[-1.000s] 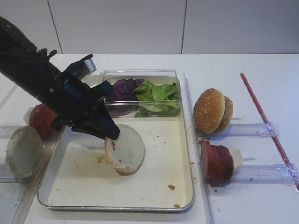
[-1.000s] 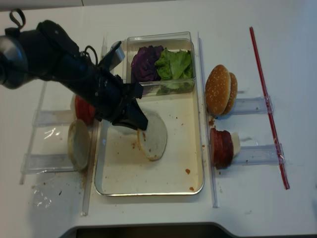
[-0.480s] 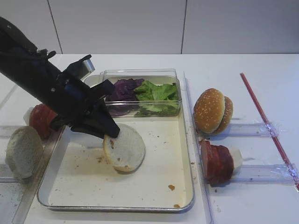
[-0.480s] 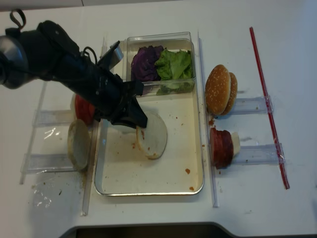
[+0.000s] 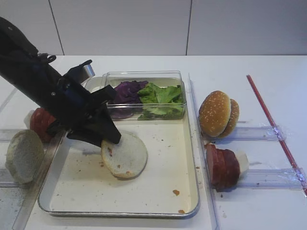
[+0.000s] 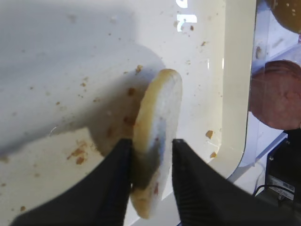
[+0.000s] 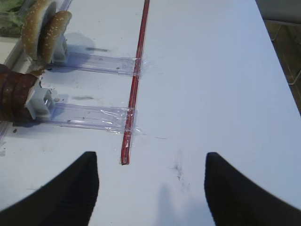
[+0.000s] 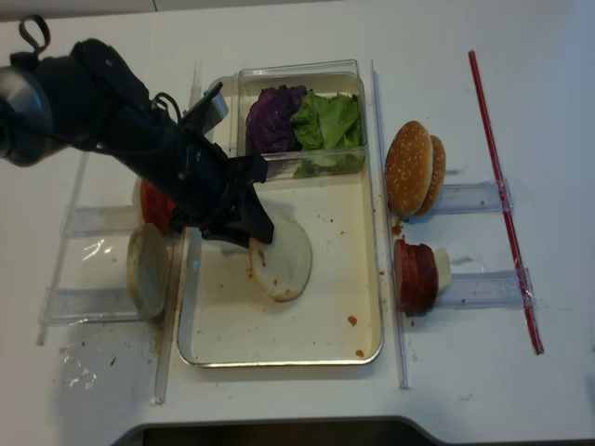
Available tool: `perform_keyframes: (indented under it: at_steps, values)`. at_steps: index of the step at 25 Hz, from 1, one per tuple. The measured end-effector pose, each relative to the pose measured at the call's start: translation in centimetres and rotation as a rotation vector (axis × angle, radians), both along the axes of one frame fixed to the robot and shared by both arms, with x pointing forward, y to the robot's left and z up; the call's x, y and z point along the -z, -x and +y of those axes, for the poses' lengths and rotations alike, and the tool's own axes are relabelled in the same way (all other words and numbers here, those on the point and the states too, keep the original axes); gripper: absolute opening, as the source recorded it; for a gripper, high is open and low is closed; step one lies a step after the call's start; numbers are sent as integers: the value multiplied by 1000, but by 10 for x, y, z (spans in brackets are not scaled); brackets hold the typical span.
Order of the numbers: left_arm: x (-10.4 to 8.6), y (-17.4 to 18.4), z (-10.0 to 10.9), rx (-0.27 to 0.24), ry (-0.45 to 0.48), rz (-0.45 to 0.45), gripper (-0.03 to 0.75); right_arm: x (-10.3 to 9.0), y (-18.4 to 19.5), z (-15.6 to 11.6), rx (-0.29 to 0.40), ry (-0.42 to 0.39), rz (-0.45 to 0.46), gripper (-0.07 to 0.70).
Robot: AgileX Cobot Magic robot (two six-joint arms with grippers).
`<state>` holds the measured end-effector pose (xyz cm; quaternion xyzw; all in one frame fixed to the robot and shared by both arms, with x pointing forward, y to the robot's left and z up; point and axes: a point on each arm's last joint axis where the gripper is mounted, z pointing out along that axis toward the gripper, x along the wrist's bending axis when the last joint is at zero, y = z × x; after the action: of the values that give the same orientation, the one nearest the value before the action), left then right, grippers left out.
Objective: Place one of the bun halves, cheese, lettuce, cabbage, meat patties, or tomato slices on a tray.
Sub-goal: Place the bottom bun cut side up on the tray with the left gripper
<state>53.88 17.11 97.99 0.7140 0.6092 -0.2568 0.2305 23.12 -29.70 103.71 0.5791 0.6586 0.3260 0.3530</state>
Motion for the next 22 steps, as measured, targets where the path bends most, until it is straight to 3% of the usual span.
perform_keyframes:
  at_steps: [6, 14, 22]
  values:
    - [0, 0, 0, -1, -3, 2, 307, 0, 0, 0, 0, 0, 0, 506]
    - [1, 0, 3, -13, -45, 21, 332, 0, 0, 0, 0, 0, 0, 506]
    - [-12, -6, 3, -12, -59, 29, 337, 0, 0, 0, 0, 0, 0, 506]
